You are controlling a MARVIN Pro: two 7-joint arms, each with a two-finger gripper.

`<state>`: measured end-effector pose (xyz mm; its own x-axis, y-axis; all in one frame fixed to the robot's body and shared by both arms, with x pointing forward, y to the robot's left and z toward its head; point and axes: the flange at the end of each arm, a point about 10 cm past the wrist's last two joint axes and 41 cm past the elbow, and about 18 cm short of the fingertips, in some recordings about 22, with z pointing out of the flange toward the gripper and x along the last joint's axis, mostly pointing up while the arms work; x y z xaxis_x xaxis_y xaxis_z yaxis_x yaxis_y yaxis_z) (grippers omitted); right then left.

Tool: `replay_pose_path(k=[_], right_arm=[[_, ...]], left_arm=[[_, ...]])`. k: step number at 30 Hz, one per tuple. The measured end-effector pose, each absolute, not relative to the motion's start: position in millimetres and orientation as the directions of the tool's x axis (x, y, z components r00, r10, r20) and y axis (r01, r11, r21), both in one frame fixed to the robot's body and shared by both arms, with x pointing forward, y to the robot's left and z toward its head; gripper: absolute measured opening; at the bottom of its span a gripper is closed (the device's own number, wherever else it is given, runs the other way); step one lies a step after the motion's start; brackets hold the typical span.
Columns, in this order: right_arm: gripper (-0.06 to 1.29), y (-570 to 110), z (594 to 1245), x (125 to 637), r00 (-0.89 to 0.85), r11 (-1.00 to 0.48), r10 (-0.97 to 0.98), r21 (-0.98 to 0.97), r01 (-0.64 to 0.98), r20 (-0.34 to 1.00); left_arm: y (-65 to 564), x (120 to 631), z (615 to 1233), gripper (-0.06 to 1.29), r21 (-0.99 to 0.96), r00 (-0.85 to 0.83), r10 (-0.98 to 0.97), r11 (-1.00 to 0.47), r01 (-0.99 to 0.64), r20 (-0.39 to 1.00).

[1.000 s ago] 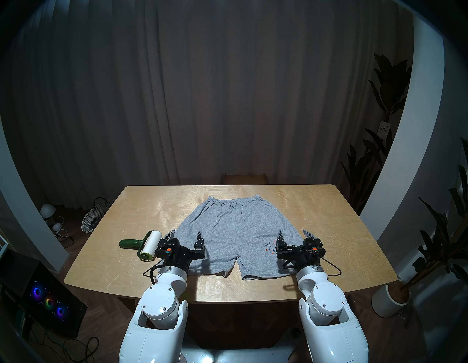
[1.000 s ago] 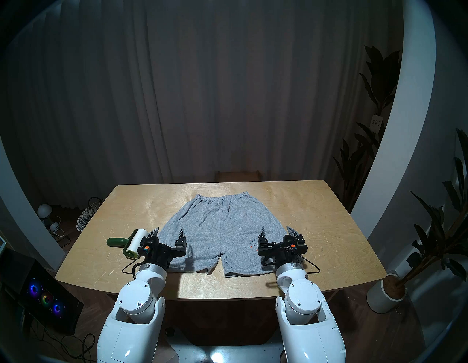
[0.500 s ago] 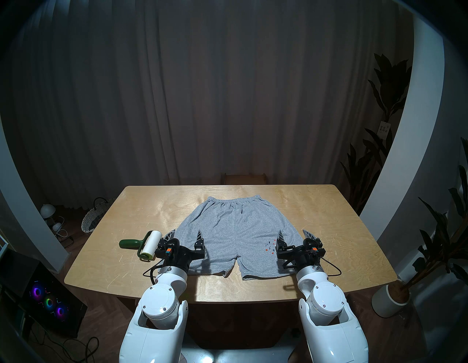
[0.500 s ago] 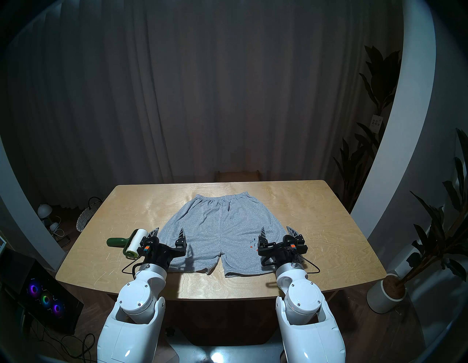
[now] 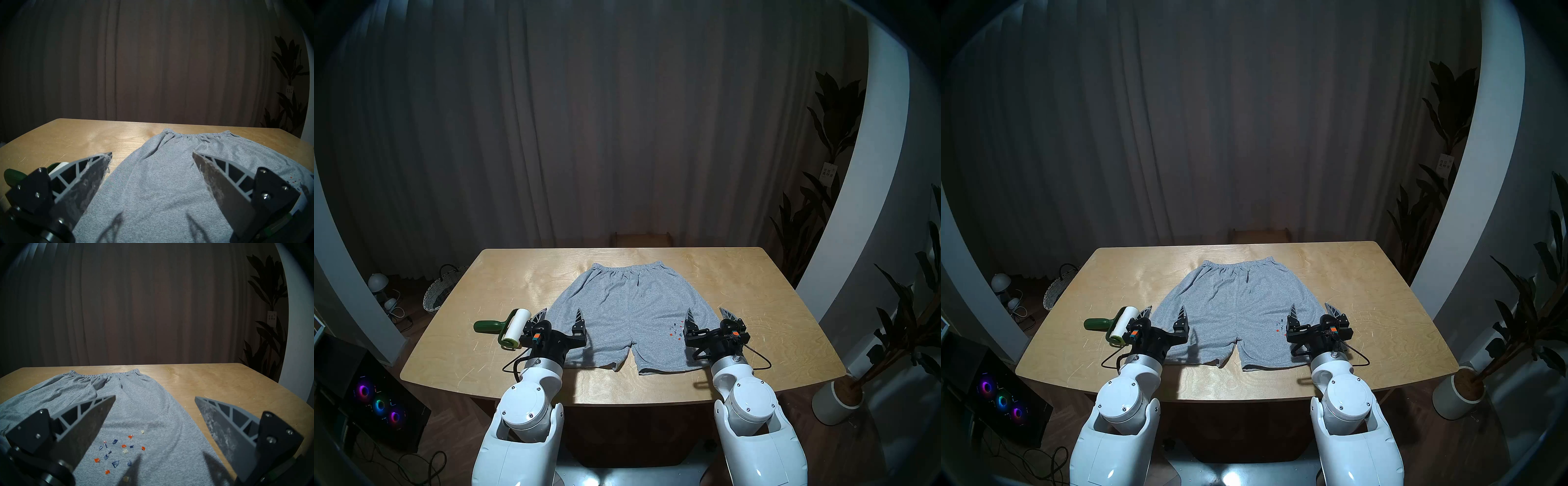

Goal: Remove lint and debris from pants with a lint roller

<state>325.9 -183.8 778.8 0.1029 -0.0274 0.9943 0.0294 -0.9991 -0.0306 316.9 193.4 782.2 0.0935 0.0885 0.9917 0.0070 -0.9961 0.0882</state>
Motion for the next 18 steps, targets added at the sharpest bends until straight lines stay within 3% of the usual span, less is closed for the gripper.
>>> replay_pose_path(k=[11,18], right_arm=[[1.23,-183.5,781.3,328.9,0.097,-0.995,-0.079,-0.084,0.051,0.992],[1.23,-182.4,785.0,335.1,0.086,-0.991,-0.117,-0.122,0.059,0.989]], left_arm=[[214.0,307.0,811.7,1.21,0.187,0.036,0.191,-0.979,0.083,0.981],[247.9,300.7,836.8,1.21,0.368,-0.036,0.367,-0.913,0.176,0.929]])
